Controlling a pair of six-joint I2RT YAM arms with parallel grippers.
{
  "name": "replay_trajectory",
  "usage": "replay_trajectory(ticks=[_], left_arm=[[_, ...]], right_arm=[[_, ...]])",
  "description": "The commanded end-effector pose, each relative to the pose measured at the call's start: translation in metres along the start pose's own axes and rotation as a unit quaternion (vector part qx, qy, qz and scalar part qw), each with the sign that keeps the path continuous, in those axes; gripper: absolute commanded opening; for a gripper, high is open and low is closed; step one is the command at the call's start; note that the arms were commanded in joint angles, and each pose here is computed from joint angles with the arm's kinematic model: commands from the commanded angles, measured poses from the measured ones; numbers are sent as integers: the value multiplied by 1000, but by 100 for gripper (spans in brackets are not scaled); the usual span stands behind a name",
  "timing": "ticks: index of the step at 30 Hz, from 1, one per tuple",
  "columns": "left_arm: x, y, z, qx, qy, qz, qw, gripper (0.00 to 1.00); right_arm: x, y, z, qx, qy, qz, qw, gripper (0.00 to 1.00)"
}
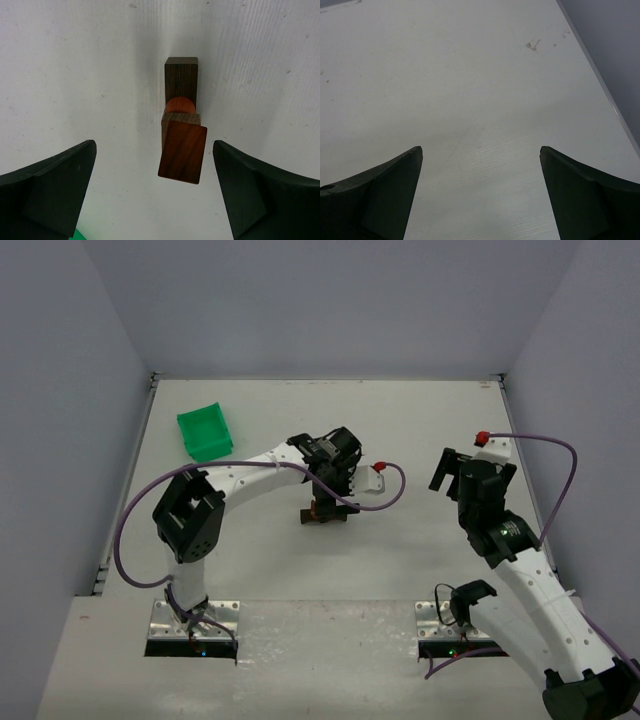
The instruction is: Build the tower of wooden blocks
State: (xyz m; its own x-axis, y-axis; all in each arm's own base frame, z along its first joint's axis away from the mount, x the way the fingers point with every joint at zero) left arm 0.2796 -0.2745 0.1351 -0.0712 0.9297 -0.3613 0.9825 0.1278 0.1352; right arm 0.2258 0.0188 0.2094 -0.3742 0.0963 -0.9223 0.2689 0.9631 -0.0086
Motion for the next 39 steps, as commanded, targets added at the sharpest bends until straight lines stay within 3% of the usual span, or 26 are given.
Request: replay_trajectory(ticks=[1,17,28,34,37,39], left_arm=[[-18,7,-6,-24,-28,6,999,100],[-21,13,-4,-45,-28,4,999,100],[-29,-1,-26,1,-61,21,998,100],[-52,0,-62,8,-112,18,994,100],[-68,9,-91,-30,-152,4,988,100],[-91,29,-125,-103,-211,-33,972,100]], right_arm=[[-6,-3,-2,8,-17,7,1000,99],[-6,-3,-2,6,-18,8,1000,99],[-7,-2,-3,1,-19,7,1000,99],[-8,2,-4,-16,-15,2,1000,99],[-5,6,-3,-30,-9,5,1000,99],[3,8,-2,-35,2,14,999,99]])
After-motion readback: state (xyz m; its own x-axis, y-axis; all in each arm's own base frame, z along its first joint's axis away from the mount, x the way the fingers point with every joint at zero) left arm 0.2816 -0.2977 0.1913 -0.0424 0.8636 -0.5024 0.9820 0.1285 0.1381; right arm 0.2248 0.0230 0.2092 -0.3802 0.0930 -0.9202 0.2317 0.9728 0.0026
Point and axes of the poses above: each gripper's point midway between its finger pads, its own z axis out along the fingers, its own y axis along the line the jaws close on, x = y × z, the point moved 5 cm from there along -z, back along the fingers, and after that the axes turned 3 degrees about -z, right-handed, at the moved point
